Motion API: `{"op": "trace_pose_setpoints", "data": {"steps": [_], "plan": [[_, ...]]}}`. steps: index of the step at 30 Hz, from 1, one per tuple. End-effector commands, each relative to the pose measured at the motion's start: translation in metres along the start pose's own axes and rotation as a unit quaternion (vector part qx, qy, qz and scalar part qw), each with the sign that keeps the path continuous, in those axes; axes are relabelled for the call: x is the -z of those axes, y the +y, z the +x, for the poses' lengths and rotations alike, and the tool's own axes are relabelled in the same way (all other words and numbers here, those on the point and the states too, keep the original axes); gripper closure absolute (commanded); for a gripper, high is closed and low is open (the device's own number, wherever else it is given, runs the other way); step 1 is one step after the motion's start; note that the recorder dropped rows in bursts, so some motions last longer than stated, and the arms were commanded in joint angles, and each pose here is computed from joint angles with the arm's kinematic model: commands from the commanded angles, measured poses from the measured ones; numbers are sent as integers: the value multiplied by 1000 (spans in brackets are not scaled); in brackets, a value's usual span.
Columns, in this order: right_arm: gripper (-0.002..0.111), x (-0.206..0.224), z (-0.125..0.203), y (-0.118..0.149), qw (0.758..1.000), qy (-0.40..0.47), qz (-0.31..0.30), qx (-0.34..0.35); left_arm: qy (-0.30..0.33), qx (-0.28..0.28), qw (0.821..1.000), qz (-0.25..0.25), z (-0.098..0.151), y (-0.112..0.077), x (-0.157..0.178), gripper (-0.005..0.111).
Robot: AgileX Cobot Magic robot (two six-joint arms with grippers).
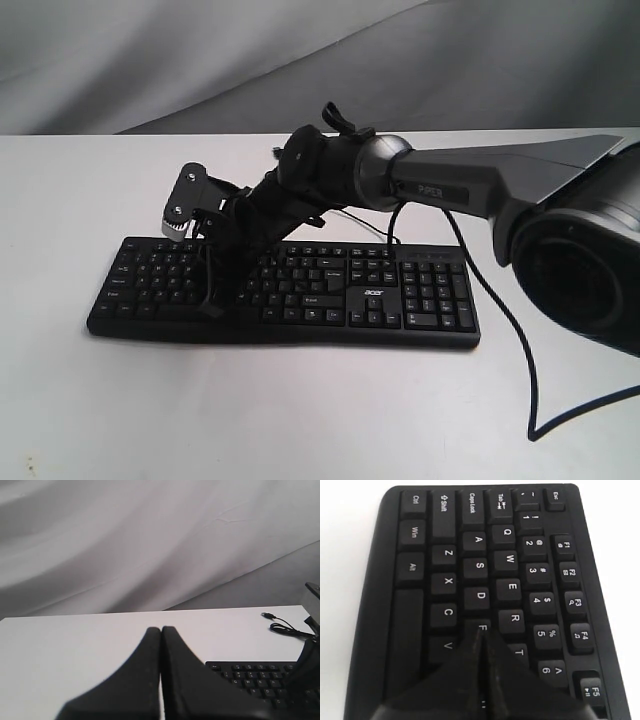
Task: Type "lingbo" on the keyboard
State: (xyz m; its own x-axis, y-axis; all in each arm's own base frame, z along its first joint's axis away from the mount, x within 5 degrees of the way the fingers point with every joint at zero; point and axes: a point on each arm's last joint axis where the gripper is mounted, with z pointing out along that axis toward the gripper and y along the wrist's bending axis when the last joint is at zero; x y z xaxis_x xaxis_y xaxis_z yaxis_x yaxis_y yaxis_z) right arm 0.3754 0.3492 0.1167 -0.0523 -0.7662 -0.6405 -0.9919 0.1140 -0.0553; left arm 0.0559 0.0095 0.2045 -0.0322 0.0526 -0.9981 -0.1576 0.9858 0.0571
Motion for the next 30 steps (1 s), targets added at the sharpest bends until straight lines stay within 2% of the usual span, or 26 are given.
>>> {"op": "trace_pose_setpoints", "data": {"steps": [1,7,12,30], "plan": [[108,-6,4,-1,1000,4,4,-2,-4,1,1000,4,1,0,0,106],[108,6,-6,-2,1000,-4,10,7,-4,1,1000,4,1,0,0,106],[108,21,-16,4,1000,-6,-11,17,-4,1,1000,4,1,0,0,106],[108,13,-3,10,999,21,-38,15,-4,1,1000,4,1,0,0,106]]}}
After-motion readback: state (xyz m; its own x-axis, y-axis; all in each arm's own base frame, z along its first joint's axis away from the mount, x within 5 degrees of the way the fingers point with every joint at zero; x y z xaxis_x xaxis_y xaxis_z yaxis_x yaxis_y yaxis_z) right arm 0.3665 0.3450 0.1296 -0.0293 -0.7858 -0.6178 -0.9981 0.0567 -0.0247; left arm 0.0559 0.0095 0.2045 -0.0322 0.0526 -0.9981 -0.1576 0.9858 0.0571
